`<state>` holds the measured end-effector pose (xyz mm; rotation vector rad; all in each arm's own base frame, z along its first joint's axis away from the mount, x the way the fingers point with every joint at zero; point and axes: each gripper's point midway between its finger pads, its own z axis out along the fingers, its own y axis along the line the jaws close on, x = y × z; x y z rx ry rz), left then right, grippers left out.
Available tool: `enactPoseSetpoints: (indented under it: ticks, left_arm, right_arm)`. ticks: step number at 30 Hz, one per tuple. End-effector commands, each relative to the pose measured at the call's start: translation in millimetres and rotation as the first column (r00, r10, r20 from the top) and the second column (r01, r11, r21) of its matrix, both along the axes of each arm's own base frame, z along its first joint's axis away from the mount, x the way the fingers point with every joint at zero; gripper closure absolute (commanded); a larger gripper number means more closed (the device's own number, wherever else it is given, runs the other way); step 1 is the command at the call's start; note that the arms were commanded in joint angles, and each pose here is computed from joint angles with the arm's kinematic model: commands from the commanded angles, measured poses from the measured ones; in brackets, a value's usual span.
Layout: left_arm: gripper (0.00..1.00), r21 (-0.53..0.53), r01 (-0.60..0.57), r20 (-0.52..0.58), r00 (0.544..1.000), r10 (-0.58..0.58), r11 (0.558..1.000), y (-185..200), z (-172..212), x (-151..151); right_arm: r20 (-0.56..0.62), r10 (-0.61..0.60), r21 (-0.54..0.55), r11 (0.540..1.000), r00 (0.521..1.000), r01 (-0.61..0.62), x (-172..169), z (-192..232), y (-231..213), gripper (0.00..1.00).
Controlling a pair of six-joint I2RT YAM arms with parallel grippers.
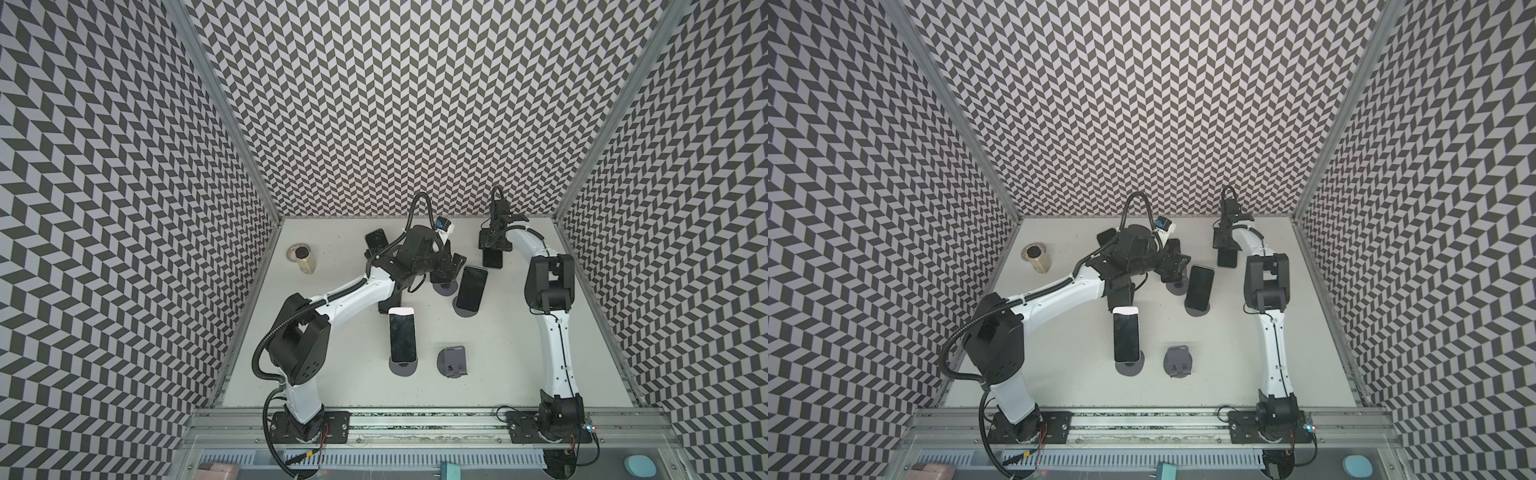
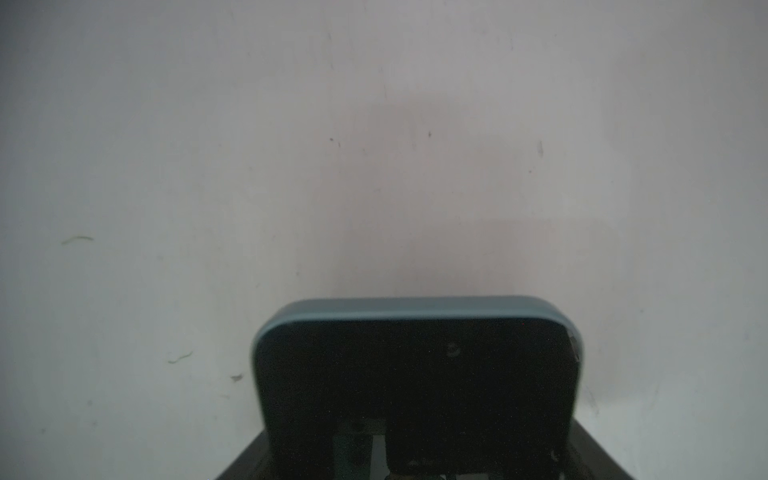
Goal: Remove the phone from the phone stand
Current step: 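Lower the held teal-edged phone with the right gripper toward the tabletop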
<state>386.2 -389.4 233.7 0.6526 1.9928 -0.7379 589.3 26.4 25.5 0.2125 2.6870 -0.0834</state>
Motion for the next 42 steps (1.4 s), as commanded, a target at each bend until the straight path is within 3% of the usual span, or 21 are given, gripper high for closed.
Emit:
enactPoseSetpoints:
  ticks: [1,42]
  left_arm:
    - [0.11,-0.022,0.001,-0.002,1.000,-0.001,1.000,3.4,12.7,-2.8]
    - [0.14,-0.040,0.036,0.011,0.999,-0.036,0.999,0.2,29.8,-7.8]
  right_arm:
    - [-0.280,0.010,-0.034,0.999,0.960,-0.021,-58.7,-91.0,-7.3,0.31]
    - [-0.340,0.017,-0.027,0.999,0.940,-0.027,-87.9,-115.1,-7.7,0.25]
